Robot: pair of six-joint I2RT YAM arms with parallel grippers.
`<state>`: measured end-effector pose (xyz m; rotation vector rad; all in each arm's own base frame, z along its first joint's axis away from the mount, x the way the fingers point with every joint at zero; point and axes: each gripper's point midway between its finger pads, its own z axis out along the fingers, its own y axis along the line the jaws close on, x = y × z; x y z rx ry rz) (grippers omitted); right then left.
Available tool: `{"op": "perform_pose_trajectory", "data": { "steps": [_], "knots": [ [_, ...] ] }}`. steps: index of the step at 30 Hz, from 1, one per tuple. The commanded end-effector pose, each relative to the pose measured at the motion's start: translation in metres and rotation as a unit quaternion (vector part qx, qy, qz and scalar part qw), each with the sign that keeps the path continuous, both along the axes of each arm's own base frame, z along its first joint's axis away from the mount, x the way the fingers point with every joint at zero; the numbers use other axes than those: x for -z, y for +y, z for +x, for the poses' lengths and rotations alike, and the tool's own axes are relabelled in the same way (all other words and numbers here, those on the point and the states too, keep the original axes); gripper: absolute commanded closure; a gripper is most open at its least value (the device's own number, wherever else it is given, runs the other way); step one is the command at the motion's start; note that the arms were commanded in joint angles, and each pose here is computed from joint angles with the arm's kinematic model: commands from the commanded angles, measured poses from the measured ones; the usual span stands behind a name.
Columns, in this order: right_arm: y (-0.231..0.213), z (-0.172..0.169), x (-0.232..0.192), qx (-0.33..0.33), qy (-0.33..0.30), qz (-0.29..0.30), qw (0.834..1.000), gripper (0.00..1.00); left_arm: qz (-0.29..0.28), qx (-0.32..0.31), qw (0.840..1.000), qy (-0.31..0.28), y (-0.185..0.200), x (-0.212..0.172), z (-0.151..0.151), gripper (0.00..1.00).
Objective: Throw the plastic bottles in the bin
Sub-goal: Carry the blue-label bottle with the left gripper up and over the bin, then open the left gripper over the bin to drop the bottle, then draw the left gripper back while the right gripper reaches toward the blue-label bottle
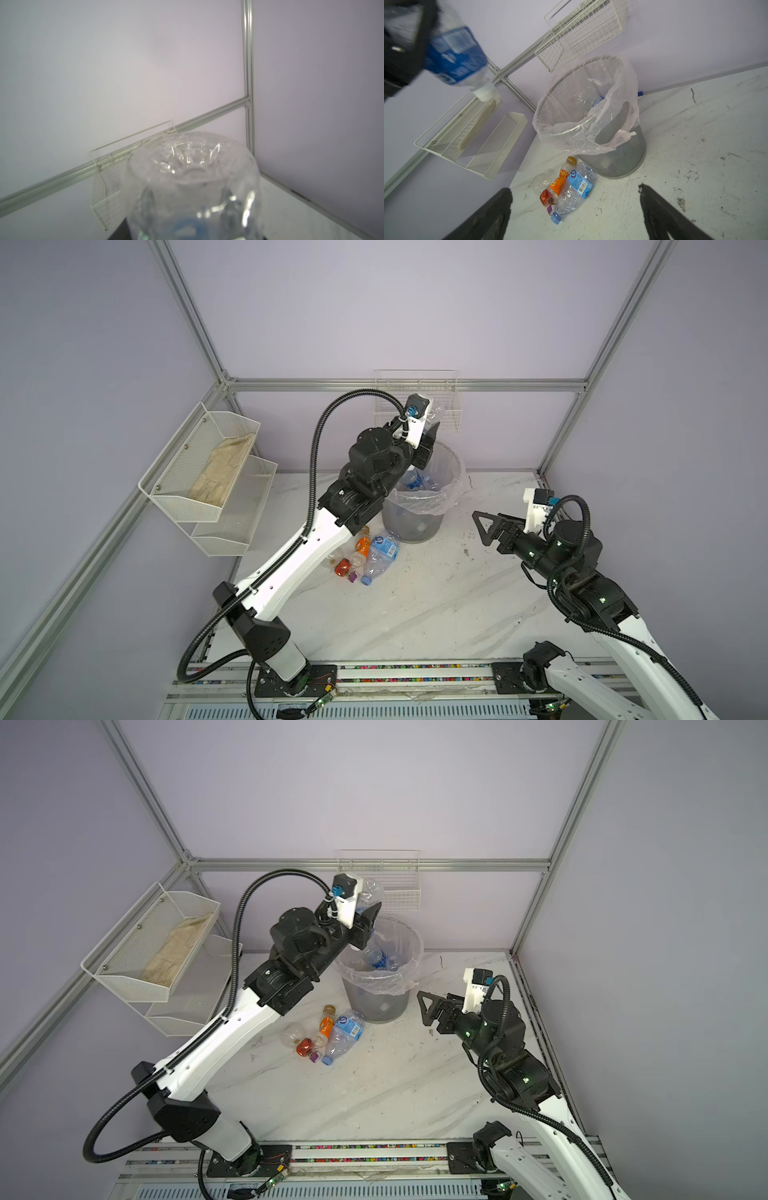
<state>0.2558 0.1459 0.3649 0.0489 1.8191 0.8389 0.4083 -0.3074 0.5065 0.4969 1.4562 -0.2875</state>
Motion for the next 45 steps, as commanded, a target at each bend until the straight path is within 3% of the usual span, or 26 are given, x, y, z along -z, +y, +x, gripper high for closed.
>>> {"op": "perform_pose_trajectory", "data": {
  "steps": [1,3,9,19,28,39,45],
  "knots": [
    [-0.003,-0.010,-0.021,-0.004,-0.022,0.000,1.000,0.03,-0.017,-0.002,0.995,0.098,0.016,0.014,0.017,0.00],
    [-0.006,-0.012,-0.025,-0.002,-0.025,-0.002,1.000,0.03,-0.016,-0.013,0.995,0.099,0.023,0.004,0.011,0.00],
    [-0.007,-0.010,-0.019,0.002,-0.022,-0.006,1.000,0.03,-0.092,0.027,0.995,-0.004,0.055,-0.082,-0.050,0.00],
    [0.002,-0.003,-0.007,-0.009,-0.001,-0.005,1.000,0.02,-0.165,0.039,0.984,-0.057,0.113,-0.113,-0.127,0.00],
    [0.021,0.005,0.034,-0.044,0.056,-0.015,0.997,0.03,-0.193,0.016,0.980,-0.047,0.162,-0.062,-0.175,0.00],
    [0.054,0.011,0.109,-0.104,0.146,0.035,0.983,0.03,-0.195,-0.037,0.978,0.063,0.194,0.067,-0.192,0.00],
    [0.073,0.012,0.143,-0.113,0.188,0.050,0.974,0.10,-0.210,-0.053,0.968,0.124,0.202,0.129,-0.198,0.00]
  ]
}}
